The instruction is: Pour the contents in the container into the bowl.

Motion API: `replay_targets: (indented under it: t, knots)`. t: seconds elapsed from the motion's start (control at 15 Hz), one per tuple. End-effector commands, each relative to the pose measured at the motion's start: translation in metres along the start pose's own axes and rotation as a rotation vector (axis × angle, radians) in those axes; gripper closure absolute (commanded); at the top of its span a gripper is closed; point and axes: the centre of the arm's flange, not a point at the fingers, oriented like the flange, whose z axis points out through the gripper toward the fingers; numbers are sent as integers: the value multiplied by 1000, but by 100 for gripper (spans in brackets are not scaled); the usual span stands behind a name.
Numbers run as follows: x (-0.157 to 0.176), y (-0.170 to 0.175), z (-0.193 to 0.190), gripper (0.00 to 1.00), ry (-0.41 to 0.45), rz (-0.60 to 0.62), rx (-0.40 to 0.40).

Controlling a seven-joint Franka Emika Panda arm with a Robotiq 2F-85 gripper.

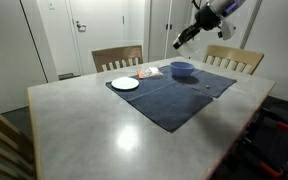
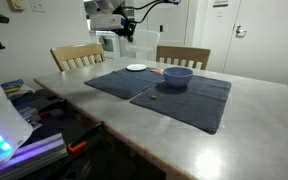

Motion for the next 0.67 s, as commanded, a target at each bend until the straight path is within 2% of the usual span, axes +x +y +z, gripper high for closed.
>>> replay_targets:
  t: [0.0,0.33,0.6]
  knots:
    - [11,-35,16,98,-106,-79,-46]
    - [4,-59,49,98,-165,-97,-33]
    - [-13,-60,83,98,-226,-67,-21]
